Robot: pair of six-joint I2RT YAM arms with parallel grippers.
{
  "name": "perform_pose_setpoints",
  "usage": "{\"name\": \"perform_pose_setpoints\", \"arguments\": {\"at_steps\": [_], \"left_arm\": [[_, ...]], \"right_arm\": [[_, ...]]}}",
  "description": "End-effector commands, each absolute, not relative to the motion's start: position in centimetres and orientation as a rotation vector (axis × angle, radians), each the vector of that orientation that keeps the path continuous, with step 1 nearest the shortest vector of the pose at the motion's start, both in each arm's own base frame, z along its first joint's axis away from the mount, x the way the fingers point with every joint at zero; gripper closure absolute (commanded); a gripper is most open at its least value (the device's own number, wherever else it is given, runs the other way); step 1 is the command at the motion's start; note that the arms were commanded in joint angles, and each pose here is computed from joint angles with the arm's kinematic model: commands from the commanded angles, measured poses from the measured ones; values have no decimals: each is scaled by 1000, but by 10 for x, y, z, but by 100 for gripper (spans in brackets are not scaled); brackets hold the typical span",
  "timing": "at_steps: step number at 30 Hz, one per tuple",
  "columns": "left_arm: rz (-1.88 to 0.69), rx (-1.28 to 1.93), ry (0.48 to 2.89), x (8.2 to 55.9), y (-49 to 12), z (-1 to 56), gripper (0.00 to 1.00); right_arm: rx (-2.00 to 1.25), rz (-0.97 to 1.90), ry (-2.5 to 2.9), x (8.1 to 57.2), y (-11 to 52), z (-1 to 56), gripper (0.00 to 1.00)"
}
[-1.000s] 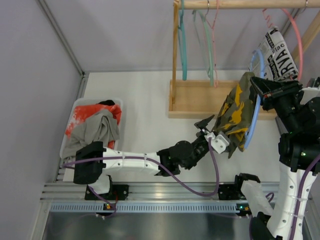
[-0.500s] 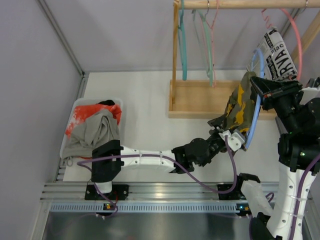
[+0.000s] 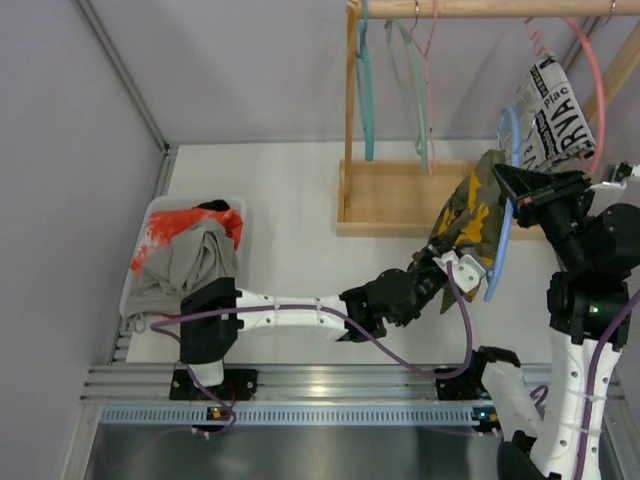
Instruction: Remove the trousers from the hanger
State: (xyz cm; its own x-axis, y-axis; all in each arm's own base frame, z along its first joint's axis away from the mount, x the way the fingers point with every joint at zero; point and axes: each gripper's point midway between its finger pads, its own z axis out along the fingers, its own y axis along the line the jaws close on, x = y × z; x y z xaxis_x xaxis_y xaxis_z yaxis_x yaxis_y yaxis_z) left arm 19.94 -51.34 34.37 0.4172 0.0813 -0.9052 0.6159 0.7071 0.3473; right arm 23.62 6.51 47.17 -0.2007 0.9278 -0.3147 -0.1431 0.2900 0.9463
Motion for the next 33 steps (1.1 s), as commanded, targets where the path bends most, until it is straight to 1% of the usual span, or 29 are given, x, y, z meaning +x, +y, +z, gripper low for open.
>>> {"name": "perform_pose_setpoints", "arguments": {"at_steps": [1, 5, 6, 11, 18, 21, 22, 25, 28, 33], "left_arm": [[-461, 493, 998, 201, -466, 453, 100], [-512, 491, 977, 193, -454, 484, 100], [-540, 472, 962, 190, -447, 500, 100], [-578, 462, 941, 185, -440, 526, 100], [-588, 415, 866, 182, -436, 569, 100], [-592, 403, 839, 180, -435, 582, 100], [-588, 401, 835, 180, -435, 584, 100], [-582, 380, 819, 181, -431, 596, 100], [-584, 363, 798, 179, -427, 609, 100], [-572, 333, 762, 177, -413, 630, 100]], "right_arm": [[580, 1176, 1367, 226, 75, 486, 100], [611, 1121, 1451, 243, 70, 440, 100], [598, 1092, 1461, 245, 69, 432, 100], [606, 1011, 1551, 258, 63, 379, 100], [550, 854, 1638, 263, 52, 326, 100], [540, 778, 1694, 263, 46, 295, 100], [554, 763, 1731, 263, 45, 276, 100], [520, 694, 1773, 261, 41, 251, 100], [495, 647, 1805, 262, 37, 232, 100], [487, 643, 1821, 268, 34, 222, 100]]}}
